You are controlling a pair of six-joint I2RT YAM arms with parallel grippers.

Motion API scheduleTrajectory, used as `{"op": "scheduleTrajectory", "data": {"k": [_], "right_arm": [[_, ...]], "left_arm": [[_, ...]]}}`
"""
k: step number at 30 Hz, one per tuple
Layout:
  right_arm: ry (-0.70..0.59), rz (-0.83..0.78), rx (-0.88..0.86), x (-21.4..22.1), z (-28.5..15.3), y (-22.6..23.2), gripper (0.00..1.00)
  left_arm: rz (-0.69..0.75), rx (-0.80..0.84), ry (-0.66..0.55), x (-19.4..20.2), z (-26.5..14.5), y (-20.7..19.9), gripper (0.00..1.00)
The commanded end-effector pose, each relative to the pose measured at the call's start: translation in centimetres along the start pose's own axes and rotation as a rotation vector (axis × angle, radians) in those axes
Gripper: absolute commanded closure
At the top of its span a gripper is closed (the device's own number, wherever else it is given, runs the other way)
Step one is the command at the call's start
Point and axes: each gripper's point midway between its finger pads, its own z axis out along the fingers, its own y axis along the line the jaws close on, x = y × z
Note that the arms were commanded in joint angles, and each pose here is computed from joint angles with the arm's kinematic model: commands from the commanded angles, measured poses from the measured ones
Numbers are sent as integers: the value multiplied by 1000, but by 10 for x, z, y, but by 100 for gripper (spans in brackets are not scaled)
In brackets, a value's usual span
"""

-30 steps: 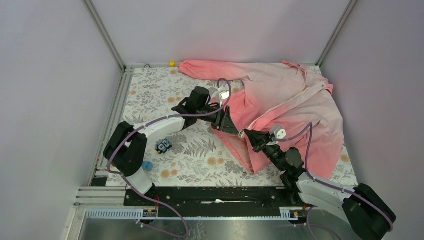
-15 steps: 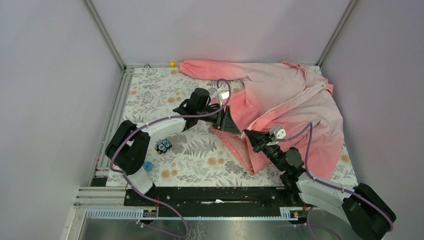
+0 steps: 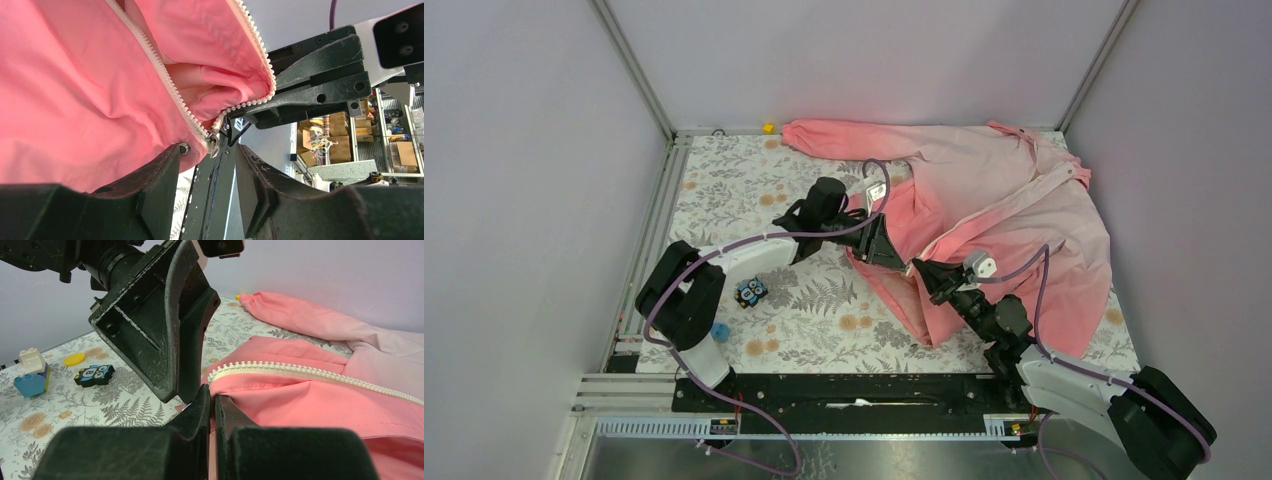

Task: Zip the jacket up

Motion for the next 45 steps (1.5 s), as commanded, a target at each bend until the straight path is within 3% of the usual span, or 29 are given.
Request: {"op": "scheduleTrajectory", "data": {"k": [1, 8, 12, 14, 16, 18, 22, 24, 27, 30, 36, 45], "right_arm": [[48, 2, 8, 36, -34, -3, 100], [49, 5, 9, 36, -34, -4, 100], [50, 6, 9, 36, -33, -3, 100], [50, 9, 7, 36, -33, -3, 100], [51, 9, 8, 36, -33, -3, 100], [51, 9, 10, 36, -33, -3, 100], [46, 9, 9, 35, -33, -3, 100], [45, 10, 9, 35, -33, -3, 100], [43, 10, 8, 35, -34, -3, 100], [38, 9, 8, 34, -34, -3, 100], [33, 5, 37, 33, -35, -8, 100], [32, 6, 27, 32, -34, -6, 100]], "left_arm": [[76, 31, -3, -4, -1, -13, 55], [90, -60, -16, -4, -5, 3, 39], [217, -136, -133, -16, -20, -6, 32], [301, -182, -242, -24, -33, -9, 3], [390, -245, -340, -27, -45, -8, 1], [503, -303, -428, -19, -54, -5, 2], [922, -374, -540, 2, -53, -21, 7], [1119, -377, -572, 10, -52, -28, 16], [1272, -409, -622, 11, -49, -29, 32], [1313, -487, -633, 0, -40, -18, 44], [1355, -537, -673, -11, -24, -13, 57], [1342, -572, -721, -20, -25, -17, 58]]}}
